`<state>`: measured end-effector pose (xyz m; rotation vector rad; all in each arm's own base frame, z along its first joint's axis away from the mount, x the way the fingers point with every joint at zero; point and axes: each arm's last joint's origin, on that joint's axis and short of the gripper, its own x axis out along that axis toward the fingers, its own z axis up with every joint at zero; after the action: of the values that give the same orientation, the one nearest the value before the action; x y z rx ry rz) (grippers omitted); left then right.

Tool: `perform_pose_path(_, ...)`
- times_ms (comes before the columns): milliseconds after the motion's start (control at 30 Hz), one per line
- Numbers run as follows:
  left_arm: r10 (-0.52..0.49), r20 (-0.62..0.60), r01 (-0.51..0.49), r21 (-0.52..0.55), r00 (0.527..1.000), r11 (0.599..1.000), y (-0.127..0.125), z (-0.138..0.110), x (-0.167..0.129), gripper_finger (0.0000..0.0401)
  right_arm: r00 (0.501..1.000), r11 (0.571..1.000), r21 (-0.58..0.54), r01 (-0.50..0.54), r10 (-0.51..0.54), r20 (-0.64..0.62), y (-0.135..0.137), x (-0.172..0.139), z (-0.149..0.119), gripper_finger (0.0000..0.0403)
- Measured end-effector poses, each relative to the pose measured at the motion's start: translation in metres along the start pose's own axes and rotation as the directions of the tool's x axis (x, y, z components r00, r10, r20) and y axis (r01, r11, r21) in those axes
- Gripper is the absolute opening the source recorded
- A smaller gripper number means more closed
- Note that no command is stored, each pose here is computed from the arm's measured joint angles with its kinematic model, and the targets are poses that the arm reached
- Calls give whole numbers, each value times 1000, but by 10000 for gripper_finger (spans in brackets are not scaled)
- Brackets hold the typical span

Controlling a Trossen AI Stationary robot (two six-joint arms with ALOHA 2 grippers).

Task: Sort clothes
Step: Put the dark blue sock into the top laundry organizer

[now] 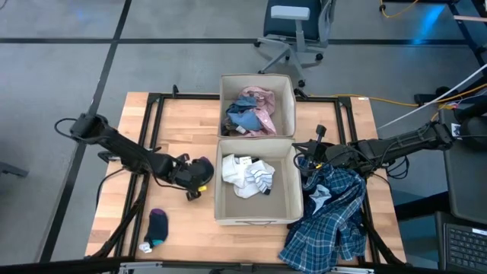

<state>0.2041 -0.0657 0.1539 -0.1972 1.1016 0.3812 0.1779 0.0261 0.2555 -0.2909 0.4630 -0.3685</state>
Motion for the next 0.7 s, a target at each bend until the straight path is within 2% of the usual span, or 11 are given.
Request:
perform_pose_path(133, 46, 24, -46, -6, 999, 999, 12, 3, -26, 3, 1000, 1000, 0, 0, 0, 0, 0, 0, 0, 7)
perform_pose_path(367, 51, 210, -44, -39, 976, 998, 37, 23, -76, 4, 1000, 1000, -2, 0, 0, 0, 0, 0, 0, 7)
perform_pose_path(500, 64, 330, -45, -65, 942, 997, 54, 41, -104, 4, 1000, 1000, -2, 0, 0, 0, 0, 0, 0, 7)
perform_pose_path(600, 121, 442, -92, -88, 889, 992, 65, 56, -124, 4, 1000, 1000, -3, 0, 0, 0, 0, 0, 0, 7)
perform_pose_path(700, 158, 503, -135, -83, 850, 987, 76, 69, -137, 3, 1000, 1000, -3, 0, 0, 0, 0, 0, 0, 7)
